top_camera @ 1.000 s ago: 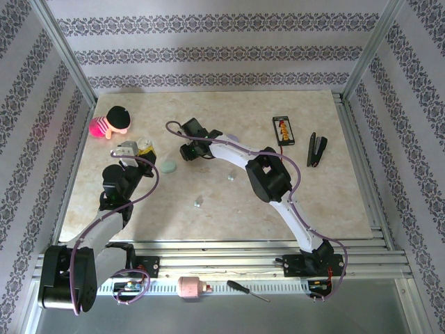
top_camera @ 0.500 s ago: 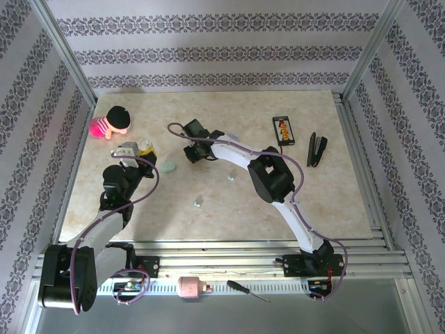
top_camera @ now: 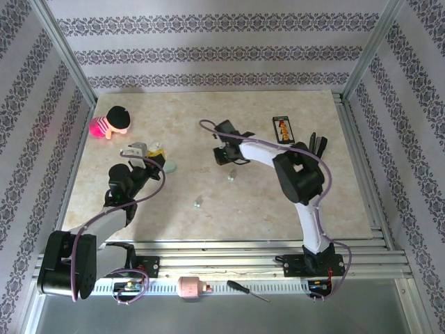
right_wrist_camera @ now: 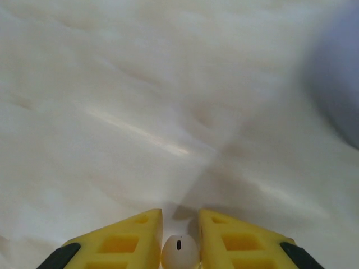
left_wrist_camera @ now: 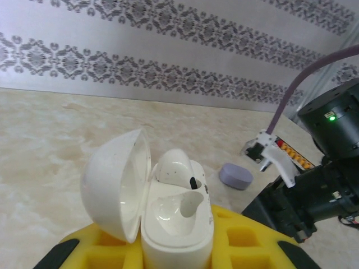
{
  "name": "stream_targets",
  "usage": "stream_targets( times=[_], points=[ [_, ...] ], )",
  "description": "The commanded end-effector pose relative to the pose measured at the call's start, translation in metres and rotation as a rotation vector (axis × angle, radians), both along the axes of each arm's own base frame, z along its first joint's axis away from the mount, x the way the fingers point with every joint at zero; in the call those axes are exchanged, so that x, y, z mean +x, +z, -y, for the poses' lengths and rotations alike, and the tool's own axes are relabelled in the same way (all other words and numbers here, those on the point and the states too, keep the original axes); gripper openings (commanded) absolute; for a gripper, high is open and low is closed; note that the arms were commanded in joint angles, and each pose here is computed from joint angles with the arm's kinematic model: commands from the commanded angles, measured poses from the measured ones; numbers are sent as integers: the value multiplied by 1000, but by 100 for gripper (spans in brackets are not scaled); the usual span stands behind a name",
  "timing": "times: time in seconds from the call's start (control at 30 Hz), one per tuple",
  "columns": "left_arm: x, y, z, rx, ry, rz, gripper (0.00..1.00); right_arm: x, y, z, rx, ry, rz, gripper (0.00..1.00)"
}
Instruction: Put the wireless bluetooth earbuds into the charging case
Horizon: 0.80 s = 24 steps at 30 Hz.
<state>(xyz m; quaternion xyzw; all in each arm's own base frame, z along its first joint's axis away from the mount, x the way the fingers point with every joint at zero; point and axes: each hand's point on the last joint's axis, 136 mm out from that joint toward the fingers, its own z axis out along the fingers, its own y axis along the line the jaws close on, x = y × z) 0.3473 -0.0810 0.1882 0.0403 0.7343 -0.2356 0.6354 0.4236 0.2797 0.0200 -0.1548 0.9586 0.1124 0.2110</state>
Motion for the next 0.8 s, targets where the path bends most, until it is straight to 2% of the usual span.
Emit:
stream_targets(
  times=[0.0, 0.13, 0.23, 0.37, 0.57, 0.77],
  points=[
    [0, 26, 15, -5, -69, 112, 4, -10, 11, 45, -35, -74, 14, 24],
    [1, 29, 26, 15, -96, 127, 4, -30, 8, 93, -58, -154, -10, 24],
    [-8, 29, 56, 121, -201, 164, 5, -49, 3, 113, -57, -183, -49, 25],
    [-12, 23, 78, 182, -271, 153, 7, -59, 5, 116, -38, -176, -60, 29],
    [-12, 23, 88, 159, -301, 157, 7, -60, 15, 114, -34, -154, -66, 46],
    [-15, 26, 95, 172, -331, 178, 5, -60, 8, 126, -67, -140, -93, 49]
  ],
)
